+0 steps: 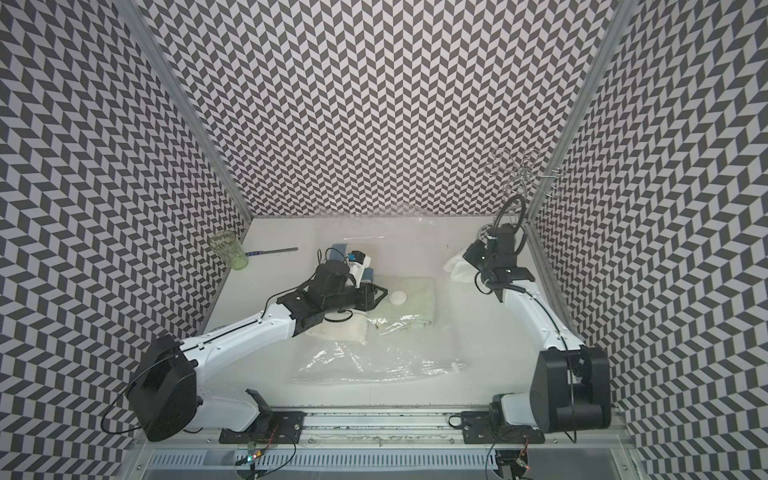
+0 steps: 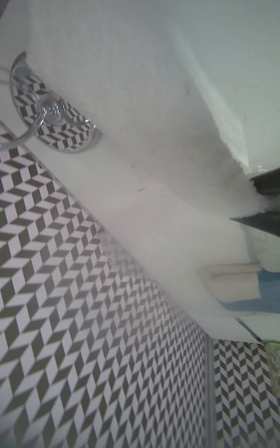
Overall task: Place the folded towel into the vacuum bag
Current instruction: Pick up the towel from the center of the board, then place the towel in the vacuum bag, then pick up the towel from the vacuum bag.
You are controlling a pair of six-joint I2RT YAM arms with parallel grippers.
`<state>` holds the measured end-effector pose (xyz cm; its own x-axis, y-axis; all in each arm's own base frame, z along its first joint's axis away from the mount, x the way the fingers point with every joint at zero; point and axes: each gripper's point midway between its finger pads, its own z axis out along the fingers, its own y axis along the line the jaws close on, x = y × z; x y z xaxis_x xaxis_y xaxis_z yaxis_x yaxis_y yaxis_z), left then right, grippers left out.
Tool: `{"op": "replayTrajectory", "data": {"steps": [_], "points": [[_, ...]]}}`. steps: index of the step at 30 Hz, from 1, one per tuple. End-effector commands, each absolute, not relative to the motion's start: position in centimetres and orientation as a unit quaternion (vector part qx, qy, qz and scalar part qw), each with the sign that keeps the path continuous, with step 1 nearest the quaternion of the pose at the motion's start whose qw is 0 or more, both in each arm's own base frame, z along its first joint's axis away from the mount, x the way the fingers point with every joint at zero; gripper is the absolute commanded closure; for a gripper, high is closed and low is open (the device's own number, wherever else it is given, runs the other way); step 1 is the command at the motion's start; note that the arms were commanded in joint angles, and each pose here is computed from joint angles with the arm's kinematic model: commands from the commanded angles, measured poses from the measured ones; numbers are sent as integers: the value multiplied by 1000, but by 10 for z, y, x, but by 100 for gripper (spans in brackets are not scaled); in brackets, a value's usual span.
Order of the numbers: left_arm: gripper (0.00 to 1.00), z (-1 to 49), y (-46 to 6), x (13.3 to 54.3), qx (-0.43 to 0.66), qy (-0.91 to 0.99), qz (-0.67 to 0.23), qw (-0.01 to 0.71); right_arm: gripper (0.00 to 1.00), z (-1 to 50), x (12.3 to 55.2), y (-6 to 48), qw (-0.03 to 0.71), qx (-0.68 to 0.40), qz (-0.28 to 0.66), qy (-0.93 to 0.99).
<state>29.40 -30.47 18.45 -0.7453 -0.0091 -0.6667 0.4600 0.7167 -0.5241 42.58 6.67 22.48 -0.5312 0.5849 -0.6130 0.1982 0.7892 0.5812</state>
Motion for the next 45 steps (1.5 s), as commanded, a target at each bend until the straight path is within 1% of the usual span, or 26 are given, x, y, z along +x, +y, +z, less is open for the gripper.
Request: {"op": "replayTrajectory", "data": {"steps": [1, 4, 6, 8, 10, 12, 14, 17, 21, 23, 25, 26, 28, 30, 33, 35, 39, 42, 45], "points": [[56, 200, -307, 291, 130, 857, -367, 338, 100, 276, 431, 124, 452, 132, 254, 845], [56, 202, -305, 291, 127, 857, -364, 341, 100, 308, 423, 184, 443, 65, 310, 839], [56, 207, -301, 292, 121, 858, -358, 349, 100, 322, 411, 218, 425, 32, 362, 829], [56, 212, -292, 295, 109, 858, -347, 362, 100, 325, 395, 238, 405, 14, 397, 823], [56, 223, -278, 299, 88, 857, -335, 380, 100, 318, 378, 245, 381, 6, 432, 817], [56, 235, -258, 300, 60, 855, -320, 404, 100, 293, 356, 246, 346, 5, 455, 821], [56, 247, -242, 299, 41, 849, -315, 422, 100, 258, 332, 243, 307, 4, 457, 835], [56, 257, -227, 295, 30, 842, -319, 435, 100, 186, 297, 224, 253, 12, 422, 870], [56, 248, -236, 287, 46, 847, -335, 410, 100, 94, 256, 181, 180, 39, 344, 921], [57, 241, -245, 285, 54, 849, -346, 395, 98, 67, 248, 158, 166, 58, 303, 937], [57, 236, -259, 282, 68, 849, -358, 384, 95, 61, 249, 148, 172, 59, 285, 941], [56, 234, -269, 280, 79, 849, -363, 377, 92, 61, 250, 146, 173, 58, 280, 942], [56, 232, -289, 273, 107, 848, -373, 362, 80, 69, 254, 149, 172, 46, 287, 941], [56, 226, -311, 260, 138, 847, -383, 343, 59, 82, 259, 149, 181, 38, 292, 938], [57, 218, -337, 244, 172, 840, -404, 318, 41, 98, 272, 132, 211, 56, 281, 935], [57, 213, -351, 236, 190, 835, -421, 299, 38, 103, 279, 125, 227, 60, 286, 929], [59, 201, -376, 228, 211, 824, -457, 261, 33, 100, 285, 137, 234, 34, 320, 918], [65, 189, -390, 229, 217, 823, -471, 234, 32, 94, 285, 144, 234, 25, 337, 912], [74, 168, -397, 240, 208, 839, -453, 219, 33, 89, 285, 147, 234, 20, 338, 911]]}}
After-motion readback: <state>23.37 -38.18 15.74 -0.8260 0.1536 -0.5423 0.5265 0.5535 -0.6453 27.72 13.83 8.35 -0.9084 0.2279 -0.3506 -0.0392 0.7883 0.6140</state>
